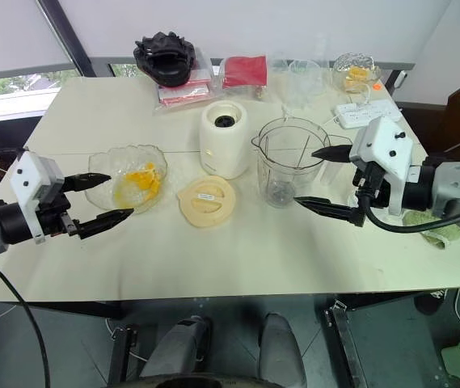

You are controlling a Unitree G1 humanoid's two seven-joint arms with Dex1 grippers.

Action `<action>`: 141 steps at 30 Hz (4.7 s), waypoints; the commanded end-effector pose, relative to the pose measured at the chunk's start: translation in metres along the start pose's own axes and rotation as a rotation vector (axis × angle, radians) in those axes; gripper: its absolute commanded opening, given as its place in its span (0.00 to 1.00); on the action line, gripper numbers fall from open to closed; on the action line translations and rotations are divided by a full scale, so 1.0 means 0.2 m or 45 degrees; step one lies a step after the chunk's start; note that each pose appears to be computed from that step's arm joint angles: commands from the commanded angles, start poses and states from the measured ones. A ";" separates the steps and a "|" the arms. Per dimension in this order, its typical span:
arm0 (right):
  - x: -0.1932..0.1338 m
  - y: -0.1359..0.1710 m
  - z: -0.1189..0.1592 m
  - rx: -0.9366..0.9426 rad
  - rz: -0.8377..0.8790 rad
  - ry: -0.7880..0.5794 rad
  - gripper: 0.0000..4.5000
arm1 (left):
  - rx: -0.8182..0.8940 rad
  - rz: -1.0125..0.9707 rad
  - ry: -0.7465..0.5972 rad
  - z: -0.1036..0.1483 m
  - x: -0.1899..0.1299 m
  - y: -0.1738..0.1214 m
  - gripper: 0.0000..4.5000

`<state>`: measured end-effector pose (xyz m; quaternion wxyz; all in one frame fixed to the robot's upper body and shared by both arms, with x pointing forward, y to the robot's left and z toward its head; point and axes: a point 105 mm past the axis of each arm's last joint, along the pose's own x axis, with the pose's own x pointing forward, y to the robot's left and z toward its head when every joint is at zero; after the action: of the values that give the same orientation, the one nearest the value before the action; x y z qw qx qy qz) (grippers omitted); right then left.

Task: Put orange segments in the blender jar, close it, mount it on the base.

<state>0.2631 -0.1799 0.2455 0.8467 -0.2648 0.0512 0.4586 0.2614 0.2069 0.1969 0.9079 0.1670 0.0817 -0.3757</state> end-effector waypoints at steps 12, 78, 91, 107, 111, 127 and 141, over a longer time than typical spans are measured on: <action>0.05 0.08 0.02 0.024 -0.058 -0.085 0.99 | -0.002 0.109 0.124 -0.14 0.07 0.49 1.00; 0.01 0.21 -0.02 0.073 -0.223 -0.038 1.00 | -0.247 0.489 0.424 -0.59 0.73 0.54 0.82; 0.02 0.20 -0.02 0.065 -0.221 -0.031 1.00 | -0.282 0.494 0.400 -0.60 0.73 0.53 0.58; 0.02 0.18 -0.02 0.051 -0.211 -0.022 1.00 | -0.306 0.562 0.305 -0.59 0.71 0.56 0.00; 0.03 0.17 -0.02 0.051 -0.206 -0.022 1.00 | -0.253 0.588 0.121 -0.47 0.70 0.61 0.00; 0.07 0.15 -0.03 0.058 -0.112 -0.017 1.00 | -0.178 0.755 -0.555 -0.03 0.44 0.59 0.00; 0.09 0.15 -0.03 0.056 -0.090 -0.028 1.00 | -0.079 0.736 -0.678 0.17 0.38 0.39 0.00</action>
<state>0.2509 -0.1582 0.2149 0.8702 -0.2326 0.0618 0.4298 0.3779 0.2016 0.2013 0.9795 0.0389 -0.1504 -0.1284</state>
